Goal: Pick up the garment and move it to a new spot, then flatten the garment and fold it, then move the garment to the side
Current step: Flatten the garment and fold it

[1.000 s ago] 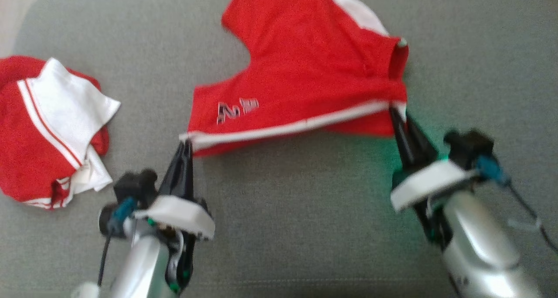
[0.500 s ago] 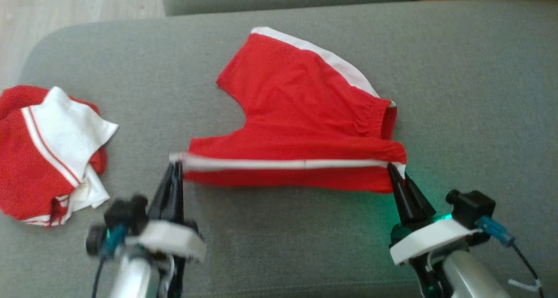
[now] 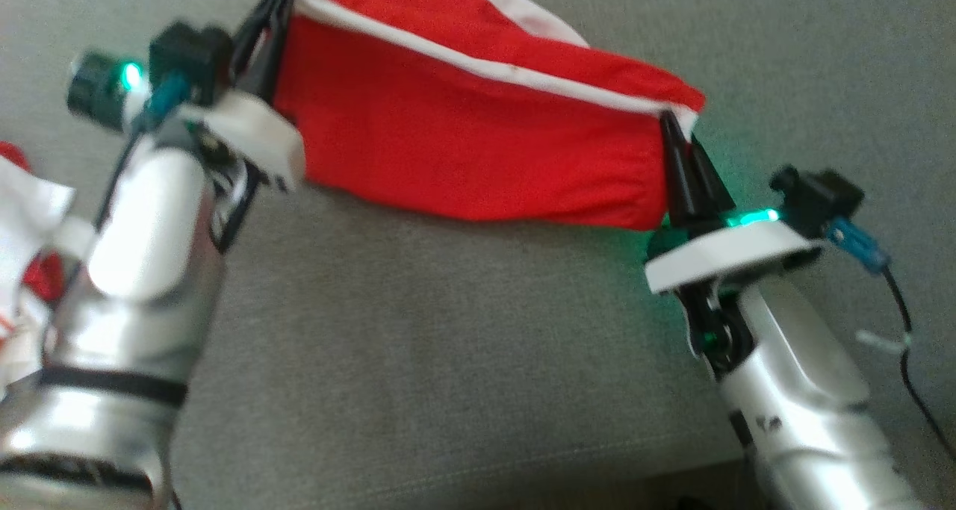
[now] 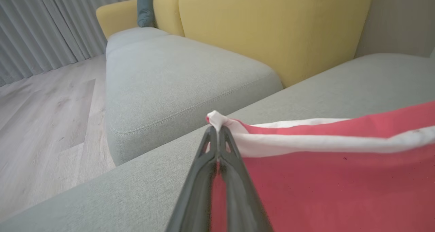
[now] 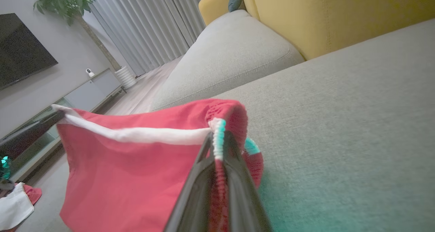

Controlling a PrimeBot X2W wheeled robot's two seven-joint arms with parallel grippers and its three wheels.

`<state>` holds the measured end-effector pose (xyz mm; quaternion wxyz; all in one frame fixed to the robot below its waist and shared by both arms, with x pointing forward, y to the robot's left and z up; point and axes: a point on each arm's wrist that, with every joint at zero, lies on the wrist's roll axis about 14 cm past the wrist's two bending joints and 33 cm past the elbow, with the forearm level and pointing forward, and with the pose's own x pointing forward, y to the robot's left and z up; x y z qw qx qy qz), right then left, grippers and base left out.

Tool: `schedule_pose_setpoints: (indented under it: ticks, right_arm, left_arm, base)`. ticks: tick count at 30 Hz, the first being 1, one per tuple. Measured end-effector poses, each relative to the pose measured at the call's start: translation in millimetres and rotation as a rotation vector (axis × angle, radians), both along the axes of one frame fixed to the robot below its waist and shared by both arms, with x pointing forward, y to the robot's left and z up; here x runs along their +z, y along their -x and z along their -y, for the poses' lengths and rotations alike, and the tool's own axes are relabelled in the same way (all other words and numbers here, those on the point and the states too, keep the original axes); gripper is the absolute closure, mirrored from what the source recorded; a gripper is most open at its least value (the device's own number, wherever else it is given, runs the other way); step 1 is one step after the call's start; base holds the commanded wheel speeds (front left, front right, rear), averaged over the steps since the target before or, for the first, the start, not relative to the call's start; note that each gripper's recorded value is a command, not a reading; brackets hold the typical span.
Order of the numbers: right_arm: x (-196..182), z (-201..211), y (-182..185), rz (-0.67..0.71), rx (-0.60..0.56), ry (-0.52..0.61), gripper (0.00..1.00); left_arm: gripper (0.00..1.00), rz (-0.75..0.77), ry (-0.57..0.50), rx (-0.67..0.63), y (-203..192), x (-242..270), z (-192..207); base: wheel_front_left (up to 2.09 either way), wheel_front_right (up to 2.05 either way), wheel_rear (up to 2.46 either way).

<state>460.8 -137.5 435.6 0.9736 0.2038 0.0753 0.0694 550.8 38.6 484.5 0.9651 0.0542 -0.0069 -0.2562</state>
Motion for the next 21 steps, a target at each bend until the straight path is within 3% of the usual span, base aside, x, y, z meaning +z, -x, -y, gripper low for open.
schedule_pose_setpoints:
  ticks: [5, 12, 18, 19, 20, 21]
  right_arm:
    - [-10.9, 0.7, -24.4, -0.025, -0.003, -0.043, 1.00]
    - [-28.2, 23.1, -41.9, -0.063, -0.071, -0.093, 1.00]
    - [-39.7, 32.6, -42.0, -0.090, -0.092, -0.084, 1.00]
    - [-39.7, 33.1, -42.7, -0.090, -0.093, -0.084, 0.76]
    - [-40.0, 33.5, -42.7, -0.090, -0.094, -0.084, 0.20]
    - [-40.4, 33.3, -42.8, -0.090, -0.092, -0.079, 0.00]
  left_arm:
    - [1.00, -0.076, -0.095, -0.093, -36.4, -35.9, 23.0]
    - [1.00, -0.116, -0.086, -0.119, -79.3, -60.5, 39.0]
    - [1.00, -0.159, -0.087, -0.110, -91.9, -82.2, 43.0]
    - [1.00, -0.164, -0.086, -0.106, -92.0, -85.4, 42.5]
    - [0.88, -0.166, -0.087, -0.097, -92.6, -87.3, 41.7]
    - [0.15, -0.166, -0.087, -0.092, -93.0, -88.1, 41.2]
  base:
    - [0.00, 0.00, 0.00]
    - [0.00, 0.00, 0.00]
    - [0.00, 0.00, 0.00]
    - [0.00, 0.00, 0.00]
    - [0.00, 0.00, 0.00]
    - [0.00, 0.00, 0.00]
